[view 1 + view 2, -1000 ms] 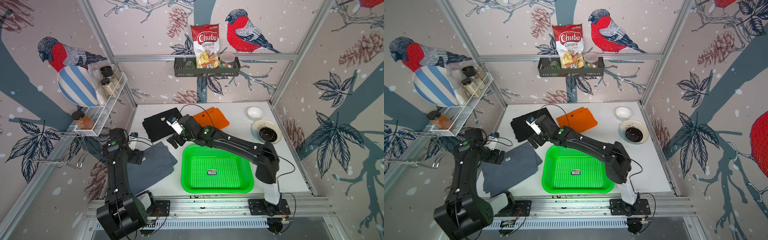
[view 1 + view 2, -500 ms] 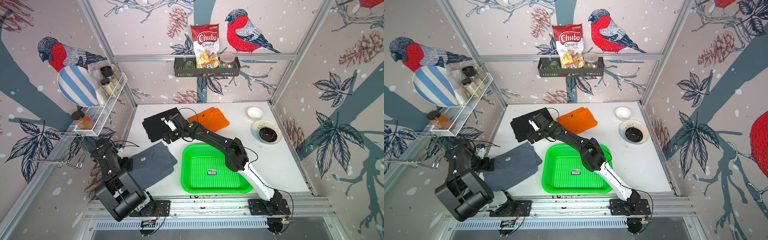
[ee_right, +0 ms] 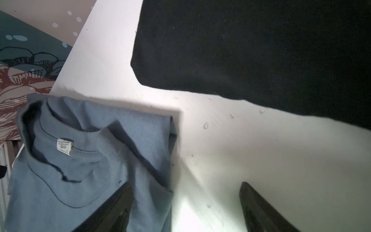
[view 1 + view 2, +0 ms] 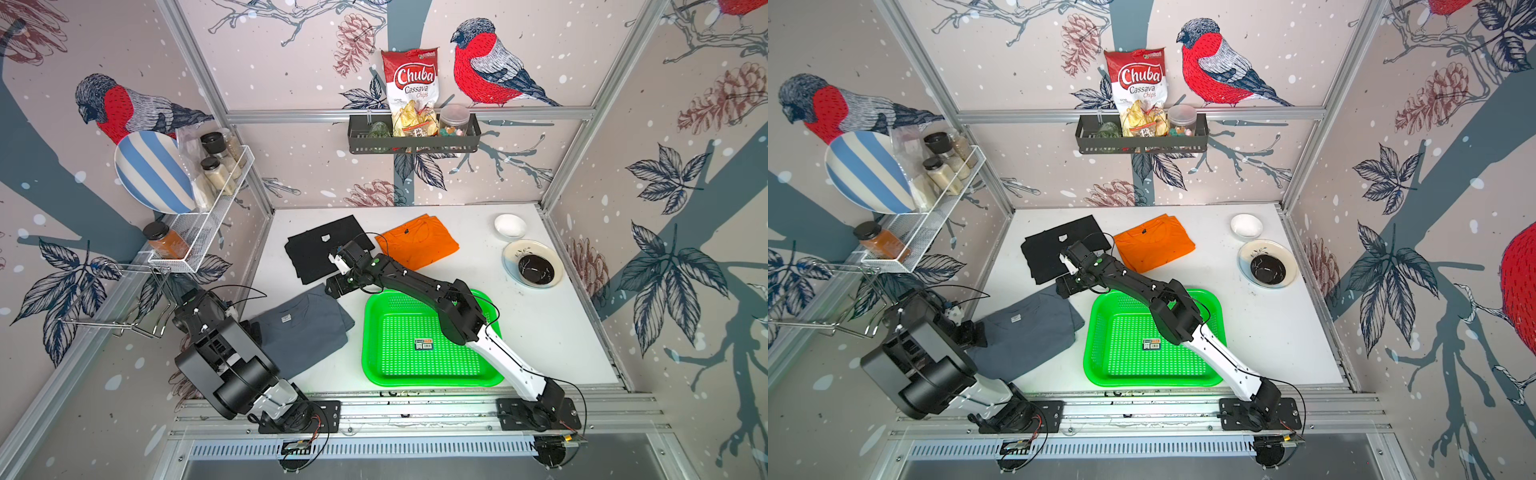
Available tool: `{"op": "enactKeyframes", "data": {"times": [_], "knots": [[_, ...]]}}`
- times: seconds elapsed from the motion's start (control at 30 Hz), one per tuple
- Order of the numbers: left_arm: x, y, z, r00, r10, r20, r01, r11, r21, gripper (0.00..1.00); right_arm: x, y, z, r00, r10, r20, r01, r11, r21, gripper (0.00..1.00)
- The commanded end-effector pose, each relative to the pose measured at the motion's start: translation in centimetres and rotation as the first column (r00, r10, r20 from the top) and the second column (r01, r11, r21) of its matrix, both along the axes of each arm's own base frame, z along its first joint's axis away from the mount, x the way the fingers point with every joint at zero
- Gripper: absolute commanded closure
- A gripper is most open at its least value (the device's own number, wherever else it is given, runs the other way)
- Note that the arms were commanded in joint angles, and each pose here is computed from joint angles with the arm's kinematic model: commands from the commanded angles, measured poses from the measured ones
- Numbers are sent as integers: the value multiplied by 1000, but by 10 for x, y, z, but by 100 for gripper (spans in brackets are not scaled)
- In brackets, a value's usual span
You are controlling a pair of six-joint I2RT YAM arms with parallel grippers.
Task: Put the folded t-shirts into the basket
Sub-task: Adjust the bin at the center of the board.
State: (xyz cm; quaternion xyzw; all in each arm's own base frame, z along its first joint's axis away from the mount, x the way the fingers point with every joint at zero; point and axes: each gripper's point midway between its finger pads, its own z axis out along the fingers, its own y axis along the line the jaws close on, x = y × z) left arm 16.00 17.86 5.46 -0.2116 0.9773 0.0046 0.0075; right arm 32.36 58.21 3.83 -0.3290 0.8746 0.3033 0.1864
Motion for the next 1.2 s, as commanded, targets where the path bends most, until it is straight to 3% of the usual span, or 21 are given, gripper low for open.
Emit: {"op": "enactKeyframes", "data": {"times": [0.0, 0.17, 0.53, 0.77, 1.0, 1.17], "knots": [[5, -9, -2, 1000, -4, 24, 5, 999, -39, 3, 8, -26, -16, 993, -101, -54, 96, 991, -89, 18], [4, -13, -4, 999, -32, 10, 33, 999, -44, 3, -3, -49, -12, 995, -79, -66, 71, 991, -118, 17], [5, -21, -1, 998, -57, 30, 59, 995, -79, 3, -20, -102, 22, 999, -28, 36, 35, 977, -212, 15], [0, -14, 5, 996, -84, 23, 84, 996, -17, 3, -43, -52, 75, 986, 66, 155, -47, 991, -123, 13], [-12, 5, 11, 997, -72, -10, 72, 994, 77, 3, -18, -1, 72, 996, 41, 84, -49, 994, 95, 13], [-16, 18, 9, 998, -53, -24, 56, 988, 147, 3, -16, 17, 42, 992, 112, 52, -118, 985, 128, 14]]}}
